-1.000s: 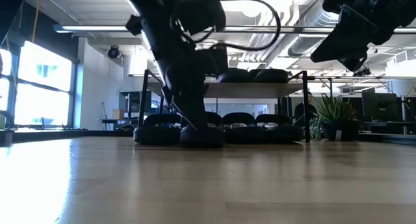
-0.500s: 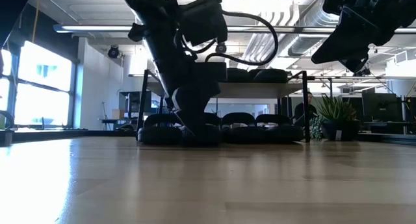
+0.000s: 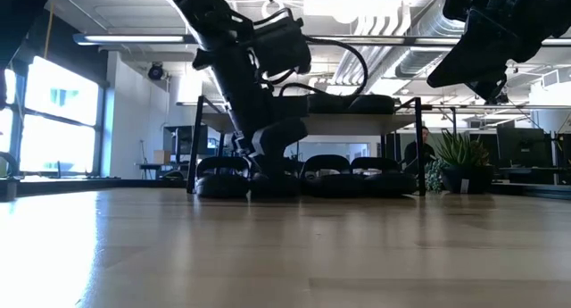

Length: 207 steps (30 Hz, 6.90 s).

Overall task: Pick and place slides into the shelf
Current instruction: Put the black slipper under the shelf, then adjust the black slipper under the shelf, then return to Home Position

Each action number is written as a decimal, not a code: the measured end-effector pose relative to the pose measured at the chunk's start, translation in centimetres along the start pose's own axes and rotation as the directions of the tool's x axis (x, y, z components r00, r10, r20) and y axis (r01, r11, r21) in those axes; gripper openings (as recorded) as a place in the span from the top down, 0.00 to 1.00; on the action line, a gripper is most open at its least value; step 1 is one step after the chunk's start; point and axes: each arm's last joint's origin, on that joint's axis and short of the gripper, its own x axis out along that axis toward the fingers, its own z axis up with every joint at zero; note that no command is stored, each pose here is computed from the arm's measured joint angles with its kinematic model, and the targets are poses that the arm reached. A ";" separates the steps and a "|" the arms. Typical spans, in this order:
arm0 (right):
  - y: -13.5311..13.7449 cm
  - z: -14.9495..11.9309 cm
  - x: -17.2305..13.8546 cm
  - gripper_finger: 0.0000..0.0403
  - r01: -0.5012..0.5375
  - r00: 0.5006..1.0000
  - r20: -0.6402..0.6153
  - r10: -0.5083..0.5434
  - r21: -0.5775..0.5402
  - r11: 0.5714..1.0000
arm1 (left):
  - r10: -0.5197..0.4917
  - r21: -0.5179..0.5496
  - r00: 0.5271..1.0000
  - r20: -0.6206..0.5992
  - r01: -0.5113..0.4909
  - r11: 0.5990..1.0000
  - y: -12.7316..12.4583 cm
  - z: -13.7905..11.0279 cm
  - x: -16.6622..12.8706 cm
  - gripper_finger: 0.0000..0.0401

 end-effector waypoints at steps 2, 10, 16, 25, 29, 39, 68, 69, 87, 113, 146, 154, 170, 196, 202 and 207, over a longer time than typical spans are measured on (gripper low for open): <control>0.0 0.0 0.0 1.00 0.000 1.000 0.000 0.000 0.000 1.000 | -0.006 0.005 1.000 0.023 0.006 1.000 0.2 0.3 0.1 1.00; 0.0 0.0 0.0 1.00 0.002 1.000 0.001 -0.002 0.000 1.000 | -0.012 0.006 0.999 0.040 0.012 1.000 0.9 0.7 0.2 1.00; 0.0 0.0 0.0 1.00 0.003 1.000 0.002 -0.003 0.009 1.000 | -0.022 -0.015 0.999 0.031 0.023 1.000 1.7 0.8 0.5 1.00; -0.1 -0.1 0.0 1.00 0.010 1.000 -0.004 -0.010 0.006 1.000 | -0.087 0.024 0.996 0.021 0.086 0.996 0.0 0.4 0.1 1.00; -0.1 -0.1 0.0 1.00 0.016 1.000 -0.009 -0.016 0.002 1.000 | -0.127 0.049 0.991 0.031 0.126 0.991 -1.6 0.2 -1.3 1.00; -0.1 -0.1 0.0 1.00 0.018 1.000 -0.008 -0.018 0.002 1.000 | -0.231 0.159 0.972 0.033 0.223 0.962 -4.6 -0.8 -8.4 1.00; -0.3 -0.3 0.0 1.00 0.025 0.999 -0.030 -0.026 -0.029 0.999 | -0.171 0.033 0.964 -0.202 0.181 0.983 -1.5 -5.9 -5.9 1.00; -0.3 -0.3 0.0 1.00 0.027 0.999 -0.029 -0.027 -0.032 0.999 | -0.149 0.024 0.967 -0.206 0.157 0.987 -1.1 -6.3 -5.5 1.00; -0.3 -0.3 0.0 1.00 0.027 0.999 -0.030 -0.028 -0.022 0.999 | -0.082 -0.079 0.985 -0.148 0.071 0.994 2.9 -5.9 -3.4 1.00; -0.3 -0.3 0.0 1.00 0.029 0.999 -0.029 -0.029 -0.017 0.999 | -0.034 -0.088 0.989 -0.146 0.021 0.996 5.1 -5.4 -2.9 1.00; 1.2 7.8 -3.2 1.00 -0.326 0.945 0.031 0.325 0.030 0.945 | -0.522 0.054 0.710 0.473 0.567 0.822 1.2 0.5 -21.5 1.00; 2.0 18.5 -11.4 1.00 -0.403 0.806 0.327 0.492 -0.306 0.863 | -0.657 0.404 0.362 0.661 0.566 0.719 4.5 5.1 -33.3 1.00; -0.6 22.3 -27.8 1.00 -0.091 0.736 0.591 0.330 -0.396 0.914 | -0.429 0.321 0.373 0.823 0.317 0.892 11.0 0.3 -45.5 1.00; -7.8 7.8 -22.9 1.00 -0.277 0.450 0.837 0.311 -0.201 0.940 | -0.176 0.008 0.291 0.940 0.498 0.867 14.5 -16.6 -37.2 1.00; -8.5 6.4 -22.0 1.00 -0.281 0.443 0.849 0.287 -0.172 0.944 | -0.139 -0.005 0.225 0.964 0.542 0.841 15.3 -20.2 -35.9 1.00; -8.5 6.5 -21.6 1.00 -0.261 0.456 0.848 0.270 -0.163 0.952 | -0.099 -0.020 0.178 0.979 0.570 0.822 15.8 -22.4 -34.8 1.00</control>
